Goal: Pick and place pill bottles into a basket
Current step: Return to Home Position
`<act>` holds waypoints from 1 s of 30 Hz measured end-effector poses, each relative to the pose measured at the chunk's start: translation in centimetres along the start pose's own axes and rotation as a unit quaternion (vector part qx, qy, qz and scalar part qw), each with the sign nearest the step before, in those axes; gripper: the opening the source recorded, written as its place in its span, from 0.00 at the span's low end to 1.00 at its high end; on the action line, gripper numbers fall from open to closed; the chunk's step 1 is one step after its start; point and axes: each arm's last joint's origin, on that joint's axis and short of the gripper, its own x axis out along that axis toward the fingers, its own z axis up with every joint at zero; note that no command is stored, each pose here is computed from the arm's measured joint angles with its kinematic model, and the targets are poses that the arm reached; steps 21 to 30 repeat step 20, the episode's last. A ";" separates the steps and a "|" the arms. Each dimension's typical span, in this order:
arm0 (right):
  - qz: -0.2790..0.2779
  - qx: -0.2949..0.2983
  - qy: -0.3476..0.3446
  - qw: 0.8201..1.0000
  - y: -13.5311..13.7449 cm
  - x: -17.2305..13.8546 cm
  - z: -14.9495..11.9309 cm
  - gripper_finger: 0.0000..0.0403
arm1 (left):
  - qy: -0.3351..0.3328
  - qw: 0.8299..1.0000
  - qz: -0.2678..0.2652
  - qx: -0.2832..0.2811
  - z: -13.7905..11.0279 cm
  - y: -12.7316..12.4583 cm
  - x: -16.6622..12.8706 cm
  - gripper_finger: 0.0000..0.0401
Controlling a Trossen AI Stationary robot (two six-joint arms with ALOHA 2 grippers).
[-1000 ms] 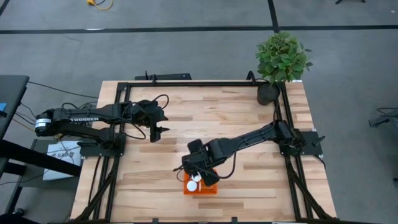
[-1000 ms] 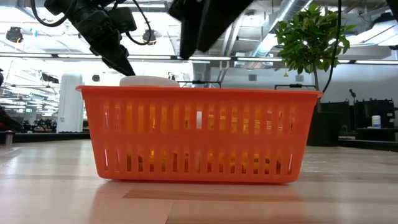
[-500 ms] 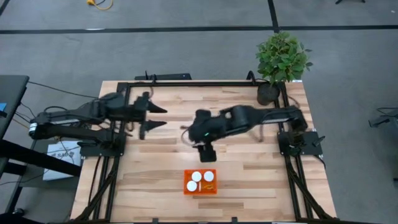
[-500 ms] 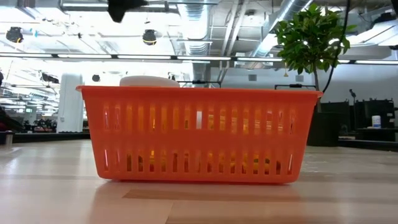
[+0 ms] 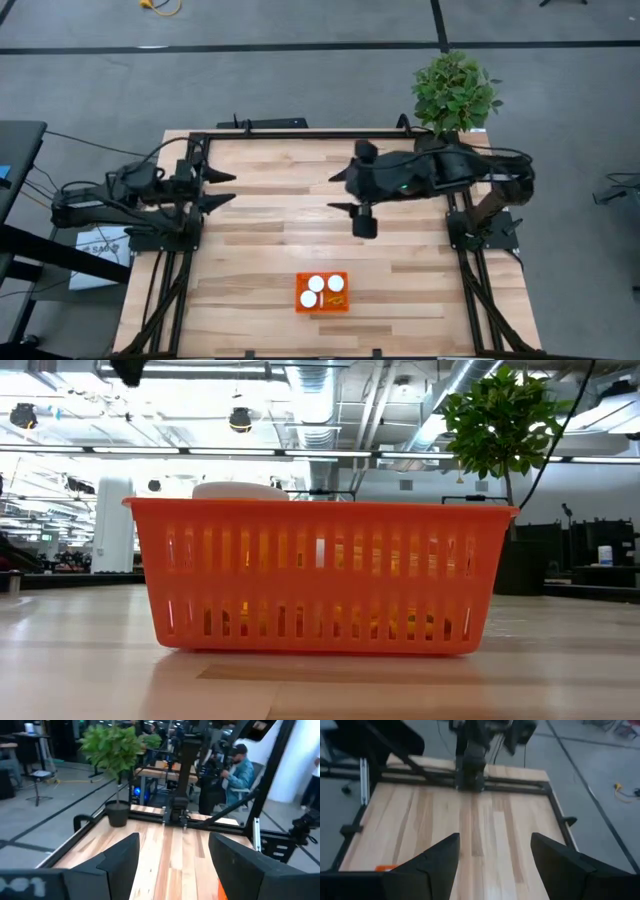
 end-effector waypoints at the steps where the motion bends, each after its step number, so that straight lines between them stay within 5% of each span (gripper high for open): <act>1: -0.001 0.003 -0.010 1.000 -0.1 -0.4 0.0 0.60 | -0.003 1.000 0.003 -0.006 -0.6 0.1 -0.3 0.57; 16: -0.032 0.083 -0.110 0.990 -2.1 -4.1 -6.6 0.60 | -0.071 0.996 -0.009 -0.054 -7.7 1.1 -3.1 0.57; 20: -0.042 0.091 -0.118 0.988 -2.4 -5.4 -8.8 0.60 | -0.060 0.997 -0.004 -0.057 -8.3 1.1 -2.8 0.57; 30: -0.042 0.091 -0.118 0.988 -2.4 -5.4 -8.8 0.60 | -0.060 0.997 -0.004 -0.057 -8.3 1.1 -2.8 0.57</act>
